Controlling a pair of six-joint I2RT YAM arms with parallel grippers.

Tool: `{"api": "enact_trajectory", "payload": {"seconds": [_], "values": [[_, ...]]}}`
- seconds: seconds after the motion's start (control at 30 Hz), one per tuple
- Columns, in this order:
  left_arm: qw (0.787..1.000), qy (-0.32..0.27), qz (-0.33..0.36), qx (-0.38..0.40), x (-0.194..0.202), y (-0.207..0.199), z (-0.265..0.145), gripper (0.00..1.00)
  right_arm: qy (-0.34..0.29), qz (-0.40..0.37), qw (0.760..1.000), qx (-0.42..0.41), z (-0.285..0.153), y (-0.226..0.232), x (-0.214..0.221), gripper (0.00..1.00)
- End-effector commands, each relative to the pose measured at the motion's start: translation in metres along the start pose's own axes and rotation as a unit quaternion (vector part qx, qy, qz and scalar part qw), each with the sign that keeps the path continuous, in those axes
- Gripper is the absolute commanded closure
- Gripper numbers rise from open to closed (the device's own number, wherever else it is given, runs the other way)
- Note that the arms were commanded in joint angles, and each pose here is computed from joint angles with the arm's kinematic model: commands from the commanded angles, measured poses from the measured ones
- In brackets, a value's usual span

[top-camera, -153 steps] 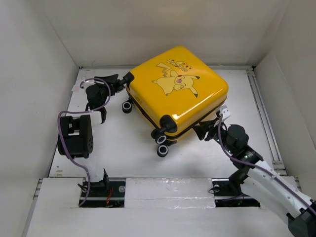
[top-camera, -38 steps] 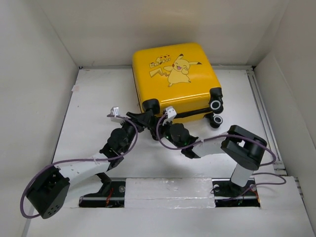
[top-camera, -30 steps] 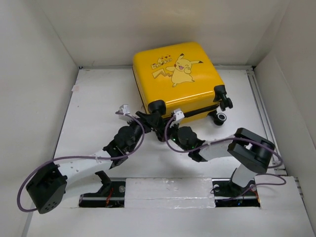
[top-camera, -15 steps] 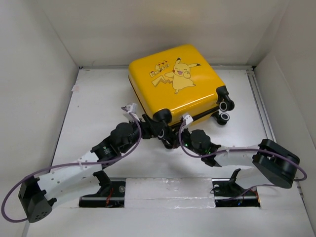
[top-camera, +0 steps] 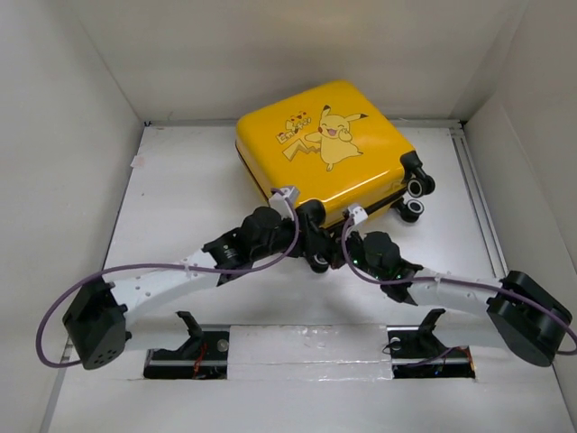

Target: Pack the luggage

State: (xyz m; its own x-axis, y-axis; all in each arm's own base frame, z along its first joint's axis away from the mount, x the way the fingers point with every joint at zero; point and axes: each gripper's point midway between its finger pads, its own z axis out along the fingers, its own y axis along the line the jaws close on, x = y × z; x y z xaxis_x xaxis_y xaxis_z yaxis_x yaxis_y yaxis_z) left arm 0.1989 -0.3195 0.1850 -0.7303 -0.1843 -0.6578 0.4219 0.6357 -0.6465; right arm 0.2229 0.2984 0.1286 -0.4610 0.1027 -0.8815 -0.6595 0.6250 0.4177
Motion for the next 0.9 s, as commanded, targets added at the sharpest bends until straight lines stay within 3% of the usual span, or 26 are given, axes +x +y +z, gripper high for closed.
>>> {"api": "enact_trajectory", "payload": {"seconds": [0.0,0.23,0.33,0.5,0.6,0.87], "values": [[0.991,-0.058,-0.001,0.120,-0.051,-0.075,0.017,1.00,-0.036,-0.005,0.997,-0.073,-0.007,0.036,-0.020,1.00],[0.967,-0.095,-0.065,0.228,-0.092,-0.142,0.038,1.00,-0.115,0.045,0.988,-0.096,-0.007,0.067,-0.018,1.00],[0.950,-0.093,-0.114,0.276,-0.098,-0.159,0.042,1.00,-0.148,0.025,0.984,-0.094,0.008,0.077,-0.022,1.00],[0.934,-0.088,-0.135,0.320,-0.100,-0.184,0.041,1.00,-0.179,0.004,0.982,-0.058,0.031,0.092,-0.014,1.00],[0.930,-0.080,-0.138,0.330,-0.099,-0.188,0.041,1.00,-0.192,-0.007,0.979,-0.062,0.031,0.106,-0.006,1.00],[0.938,-0.169,-0.104,0.286,-0.141,-0.178,0.008,1.00,-0.183,-0.014,0.983,-0.008,0.008,0.092,0.014,1.00]]}}
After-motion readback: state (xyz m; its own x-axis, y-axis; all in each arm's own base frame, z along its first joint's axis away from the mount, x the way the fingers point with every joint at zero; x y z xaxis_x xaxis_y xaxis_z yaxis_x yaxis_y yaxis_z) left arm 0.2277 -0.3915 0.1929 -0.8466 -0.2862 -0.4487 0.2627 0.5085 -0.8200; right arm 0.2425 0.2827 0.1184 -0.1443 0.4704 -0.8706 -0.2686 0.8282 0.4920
